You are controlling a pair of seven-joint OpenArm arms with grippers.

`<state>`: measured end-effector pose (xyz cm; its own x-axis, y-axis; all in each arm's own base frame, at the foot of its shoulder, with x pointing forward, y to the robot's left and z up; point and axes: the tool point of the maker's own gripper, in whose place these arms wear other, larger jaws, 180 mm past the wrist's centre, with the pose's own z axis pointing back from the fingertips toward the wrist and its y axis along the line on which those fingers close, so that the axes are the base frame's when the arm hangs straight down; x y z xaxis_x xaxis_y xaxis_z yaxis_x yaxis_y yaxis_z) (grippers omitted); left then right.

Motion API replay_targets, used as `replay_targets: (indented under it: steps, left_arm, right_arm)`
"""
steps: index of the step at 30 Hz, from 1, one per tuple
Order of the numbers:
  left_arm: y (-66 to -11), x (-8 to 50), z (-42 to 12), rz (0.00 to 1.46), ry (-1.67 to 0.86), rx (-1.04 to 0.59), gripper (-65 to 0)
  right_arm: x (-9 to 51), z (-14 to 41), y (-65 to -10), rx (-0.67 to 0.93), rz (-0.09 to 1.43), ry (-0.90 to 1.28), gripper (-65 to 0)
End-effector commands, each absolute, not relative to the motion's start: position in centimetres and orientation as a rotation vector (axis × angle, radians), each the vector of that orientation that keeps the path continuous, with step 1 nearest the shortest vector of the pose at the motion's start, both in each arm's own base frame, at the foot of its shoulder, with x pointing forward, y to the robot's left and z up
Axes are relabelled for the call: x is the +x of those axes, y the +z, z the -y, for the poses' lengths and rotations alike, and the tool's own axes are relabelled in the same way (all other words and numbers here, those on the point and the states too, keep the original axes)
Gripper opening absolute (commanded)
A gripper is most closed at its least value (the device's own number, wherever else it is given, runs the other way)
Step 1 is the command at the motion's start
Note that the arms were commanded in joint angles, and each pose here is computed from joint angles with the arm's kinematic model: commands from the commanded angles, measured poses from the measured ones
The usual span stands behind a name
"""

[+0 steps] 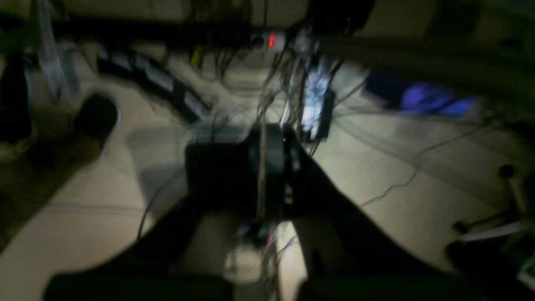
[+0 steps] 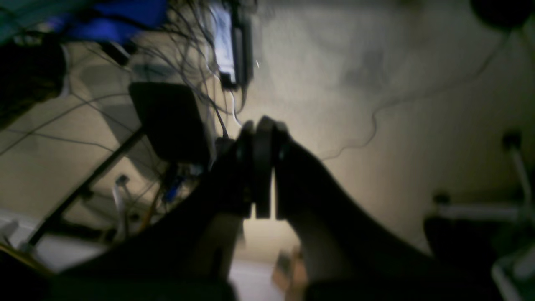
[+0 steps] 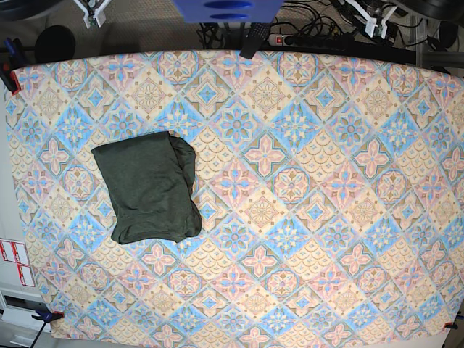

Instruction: Fold the T-shirt properly

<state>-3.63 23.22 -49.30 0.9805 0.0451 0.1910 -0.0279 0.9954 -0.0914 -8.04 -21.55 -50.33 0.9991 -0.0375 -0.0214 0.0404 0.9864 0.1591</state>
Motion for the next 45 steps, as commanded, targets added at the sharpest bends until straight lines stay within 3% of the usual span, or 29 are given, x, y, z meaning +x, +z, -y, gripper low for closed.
replay_targets:
  steps: [1, 11, 25, 31, 40, 45]
  left_arm:
    - [-50.5, -4.3, -23.1, 0.194, 0.020, -0.091, -65.0]
    - [-56.9, -6.3, -20.8, 0.122, 0.036, -0.144, -65.0]
    - [-64.0, -5.0, -17.0, 0.095, -0.016, -0.189, -65.0]
    - [-64.9, -5.2, -15.0, 0.095, -0.107, -0.203, -65.0]
    - [-65.5, -1.8, -15.7, 0.152, -0.167, -0.083, -65.0]
    - [-65.5, -1.5, -15.2, 0.157, -0.167, -0.086, -65.0]
  right_arm:
    - [-7.8, 21.0, -50.7, 0.188, 0.002, -0.039, -65.0]
    - [-9.8, 18.9, -56.5, 0.258, -0.041, -0.148, -65.0]
    - [-11.1, 20.3, -62.5, 0.196, -0.047, -0.127, -65.0]
    - [-10.0, 19.7, -63.5, 0.202, -0.015, -0.168, -65.0]
    - [-7.5, 19.6, -63.9, 0.204, 0.024, -0.185, -64.9]
    - [-5.4, 16.2, -64.9, 0.196, 0.046, -0.204, -64.9]
